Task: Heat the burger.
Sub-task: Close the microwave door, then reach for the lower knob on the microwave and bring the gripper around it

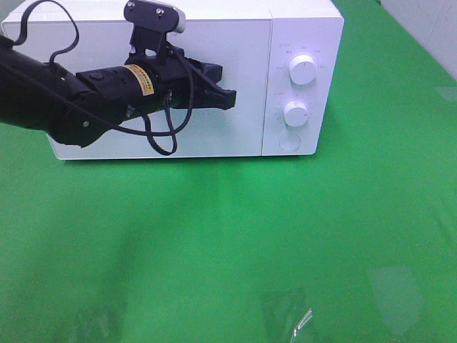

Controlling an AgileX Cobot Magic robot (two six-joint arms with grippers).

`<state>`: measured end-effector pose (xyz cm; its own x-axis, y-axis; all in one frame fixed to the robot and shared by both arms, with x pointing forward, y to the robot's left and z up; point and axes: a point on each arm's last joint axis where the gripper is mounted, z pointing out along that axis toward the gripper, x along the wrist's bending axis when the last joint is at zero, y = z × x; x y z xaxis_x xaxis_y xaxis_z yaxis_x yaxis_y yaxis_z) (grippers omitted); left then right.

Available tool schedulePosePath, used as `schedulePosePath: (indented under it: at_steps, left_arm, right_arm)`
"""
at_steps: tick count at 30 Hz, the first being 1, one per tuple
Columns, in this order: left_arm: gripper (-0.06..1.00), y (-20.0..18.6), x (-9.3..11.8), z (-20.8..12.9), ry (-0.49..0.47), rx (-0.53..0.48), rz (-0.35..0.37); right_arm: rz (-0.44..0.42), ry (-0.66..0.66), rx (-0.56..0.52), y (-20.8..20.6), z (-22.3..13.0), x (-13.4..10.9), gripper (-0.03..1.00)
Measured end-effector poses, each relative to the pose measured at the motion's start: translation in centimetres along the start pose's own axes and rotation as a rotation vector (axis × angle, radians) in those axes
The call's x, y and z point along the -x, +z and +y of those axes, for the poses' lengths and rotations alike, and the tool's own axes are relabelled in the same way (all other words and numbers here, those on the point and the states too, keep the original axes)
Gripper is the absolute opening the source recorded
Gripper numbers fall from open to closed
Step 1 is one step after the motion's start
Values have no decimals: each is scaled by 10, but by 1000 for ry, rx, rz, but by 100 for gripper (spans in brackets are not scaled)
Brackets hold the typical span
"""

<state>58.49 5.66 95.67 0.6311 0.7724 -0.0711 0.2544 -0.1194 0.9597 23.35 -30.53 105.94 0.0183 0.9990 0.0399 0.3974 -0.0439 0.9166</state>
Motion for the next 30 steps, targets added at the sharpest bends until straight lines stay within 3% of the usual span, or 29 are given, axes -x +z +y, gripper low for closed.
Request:
schedulePosePath:
  at_steps: [3, 4, 5, 6, 7, 8, 9, 10, 11, 12, 13, 19, 20, 23, 24, 30]
  left_arm:
    - [0, -2, 8, 3, 1, -44, -1]
    - [7, -4, 13, 5, 5, -60, -8]
    - [7, -4, 13, 5, 5, -60, -8]
    - [19, -7, 23, 4, 15, -116, -15]
    - [19, -7, 23, 4, 15, -116, -15]
    - [37, -10, 35, 3, 28, -164, -30]
    - [63, -13, 46, 1, 42, -220, -42]
    - [63, -13, 46, 1, 42, -220, -42]
    - [81, -17, 54, -1, 55, -271, -50]
    - [81, -17, 54, -1, 55, -271, -50]
    - [92, -21, 62, -3, 69, -330, -52]
    - [99, -36, 72, -7, 95, -488, -35]
    - [99, -46, 71, -7, 104, -581, -7]
    - [99, -54, 69, -6, 107, -642, 15]
    - [99, -67, 66, -3, 105, -728, 46]
    - [99, -93, 59, 12, 101, -832, 97]
  right_arm:
    - [0, 0, 0, 0, 0, 0, 76]
    - [0, 0, 0, 0, 0, 0, 76]
    - [0, 0, 0, 0, 0, 0, 76]
    - [0, 0, -1, 0, 0, 0, 76]
    - [0, 0, -1, 0, 0, 0, 76]
    - [0, 0, -1, 0, 0, 0, 76]
    - [0, 0, -1, 0, 0, 0, 76]
    - [0, 0, -1, 0, 0, 0, 76]
    - [0, 0, -1, 0, 0, 0, 76]
    - [0, 0, -1, 0, 0, 0, 76]
    - [0, 0, -1, 0, 0, 0, 76]
    - [0, 0, -1, 0, 0, 0, 76]
    - [0, 0, -1, 0, 0, 0, 76]
    - [0, 1, -1, 0, 0, 0, 76]
    - [0, 1, -1, 0, 0, 0, 76]
    - [0, 1, -1, 0, 0, 0, 76]
